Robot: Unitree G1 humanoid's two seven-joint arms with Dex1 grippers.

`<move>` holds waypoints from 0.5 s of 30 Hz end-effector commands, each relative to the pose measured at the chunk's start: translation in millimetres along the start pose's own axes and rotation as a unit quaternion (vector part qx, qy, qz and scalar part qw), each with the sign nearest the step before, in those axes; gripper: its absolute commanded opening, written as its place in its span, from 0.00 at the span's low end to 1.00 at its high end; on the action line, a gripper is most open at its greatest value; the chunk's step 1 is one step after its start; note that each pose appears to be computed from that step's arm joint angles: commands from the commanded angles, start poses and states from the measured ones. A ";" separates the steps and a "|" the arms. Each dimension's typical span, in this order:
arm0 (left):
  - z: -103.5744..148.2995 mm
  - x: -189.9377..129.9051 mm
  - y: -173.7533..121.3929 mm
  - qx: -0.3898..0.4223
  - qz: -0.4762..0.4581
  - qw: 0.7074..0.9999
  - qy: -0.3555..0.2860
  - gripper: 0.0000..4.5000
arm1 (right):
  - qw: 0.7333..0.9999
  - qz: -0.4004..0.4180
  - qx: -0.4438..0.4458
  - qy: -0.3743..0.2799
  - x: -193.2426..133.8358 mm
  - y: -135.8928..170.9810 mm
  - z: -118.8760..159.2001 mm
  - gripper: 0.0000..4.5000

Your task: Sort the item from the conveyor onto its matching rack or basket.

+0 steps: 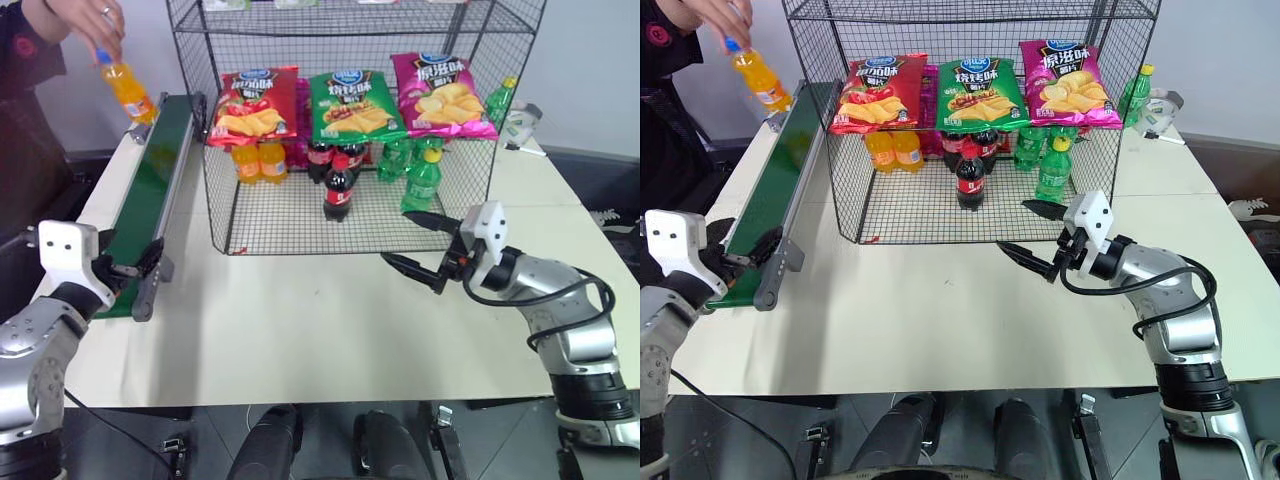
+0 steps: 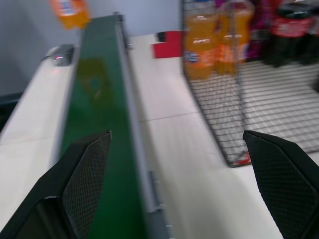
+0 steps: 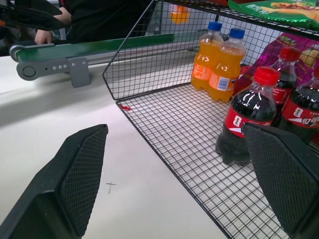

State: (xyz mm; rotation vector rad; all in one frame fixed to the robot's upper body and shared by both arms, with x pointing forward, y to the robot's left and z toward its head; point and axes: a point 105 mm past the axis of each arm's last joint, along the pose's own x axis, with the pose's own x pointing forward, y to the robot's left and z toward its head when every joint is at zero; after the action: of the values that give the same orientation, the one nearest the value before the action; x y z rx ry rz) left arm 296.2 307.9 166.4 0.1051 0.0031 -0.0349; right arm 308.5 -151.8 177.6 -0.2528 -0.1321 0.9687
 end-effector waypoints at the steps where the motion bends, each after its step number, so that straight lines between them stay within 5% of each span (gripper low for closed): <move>1: 14.8 -1.5 20.4 0.020 0.055 0.998 -0.030 0.98 | 1.000 0.000 -0.020 -0.017 0.1 -2.1 10.5 1.00; 15: 12.3 7.1 55.7 0.040 0.174 0.983 -0.035 0.98 | 0.999 0.000 -0.028 -0.026 7.0 -2.5 18.5 1.00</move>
State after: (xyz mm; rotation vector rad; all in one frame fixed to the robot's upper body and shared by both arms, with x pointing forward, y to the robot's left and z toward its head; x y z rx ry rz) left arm 306.5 358.7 167.8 0.1413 -0.0190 0.2866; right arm 311.9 -149.7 183.7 -0.2654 -0.1550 0.9627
